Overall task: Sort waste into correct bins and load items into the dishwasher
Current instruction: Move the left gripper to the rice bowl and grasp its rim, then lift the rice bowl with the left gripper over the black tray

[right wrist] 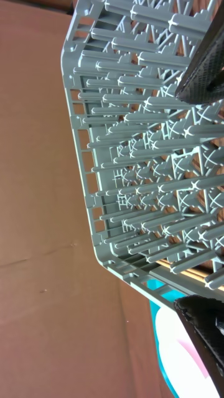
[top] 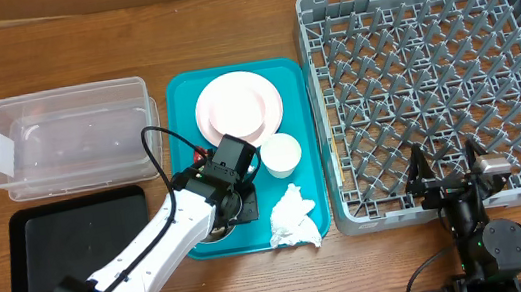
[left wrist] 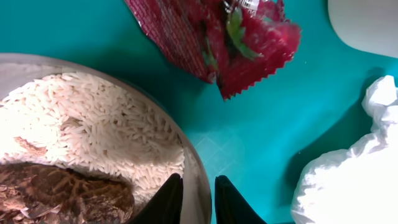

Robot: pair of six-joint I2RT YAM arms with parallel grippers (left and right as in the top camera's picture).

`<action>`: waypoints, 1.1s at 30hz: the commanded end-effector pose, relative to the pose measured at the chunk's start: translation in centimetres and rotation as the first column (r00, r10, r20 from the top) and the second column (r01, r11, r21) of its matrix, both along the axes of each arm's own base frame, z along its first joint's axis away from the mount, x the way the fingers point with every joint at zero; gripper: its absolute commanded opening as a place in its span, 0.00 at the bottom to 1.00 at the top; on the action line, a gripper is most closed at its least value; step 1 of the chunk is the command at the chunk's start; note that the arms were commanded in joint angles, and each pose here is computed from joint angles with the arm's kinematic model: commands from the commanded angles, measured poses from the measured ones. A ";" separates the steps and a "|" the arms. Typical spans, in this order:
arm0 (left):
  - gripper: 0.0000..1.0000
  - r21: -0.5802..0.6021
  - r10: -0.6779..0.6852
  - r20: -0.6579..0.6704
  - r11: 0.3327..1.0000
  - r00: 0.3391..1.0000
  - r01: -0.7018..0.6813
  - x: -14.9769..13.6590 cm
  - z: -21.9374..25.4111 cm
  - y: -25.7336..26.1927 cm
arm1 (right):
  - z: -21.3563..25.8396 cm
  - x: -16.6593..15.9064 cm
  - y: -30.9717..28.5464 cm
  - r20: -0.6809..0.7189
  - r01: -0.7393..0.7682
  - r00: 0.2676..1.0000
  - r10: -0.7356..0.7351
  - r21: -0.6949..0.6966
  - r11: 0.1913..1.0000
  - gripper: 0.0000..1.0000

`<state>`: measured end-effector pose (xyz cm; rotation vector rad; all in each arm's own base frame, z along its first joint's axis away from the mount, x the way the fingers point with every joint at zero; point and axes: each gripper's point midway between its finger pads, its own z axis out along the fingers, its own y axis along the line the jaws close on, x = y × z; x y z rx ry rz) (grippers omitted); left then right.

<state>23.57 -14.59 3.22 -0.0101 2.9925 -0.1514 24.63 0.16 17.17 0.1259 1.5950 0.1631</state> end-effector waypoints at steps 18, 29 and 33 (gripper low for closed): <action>0.04 0.013 0.021 -0.007 1.000 1.000 -0.021 0.0 -0.1 0.2 | -0.1 0.0 0.0 0.006 0.001 1.000 -0.001 0.004 1.000 1.00; 0.04 0.022 -0.056 0.025 0.998 0.998 0.056 1.3 4.0 -0.3 | -0.1 0.0 0.0 0.006 0.000 1.000 -0.001 0.004 1.000 1.00; 0.04 0.028 -0.062 0.015 0.998 0.998 0.062 1.2 5.2 -0.3 | -0.1 0.0 0.0 0.006 0.001 1.000 -0.001 0.004 1.000 1.00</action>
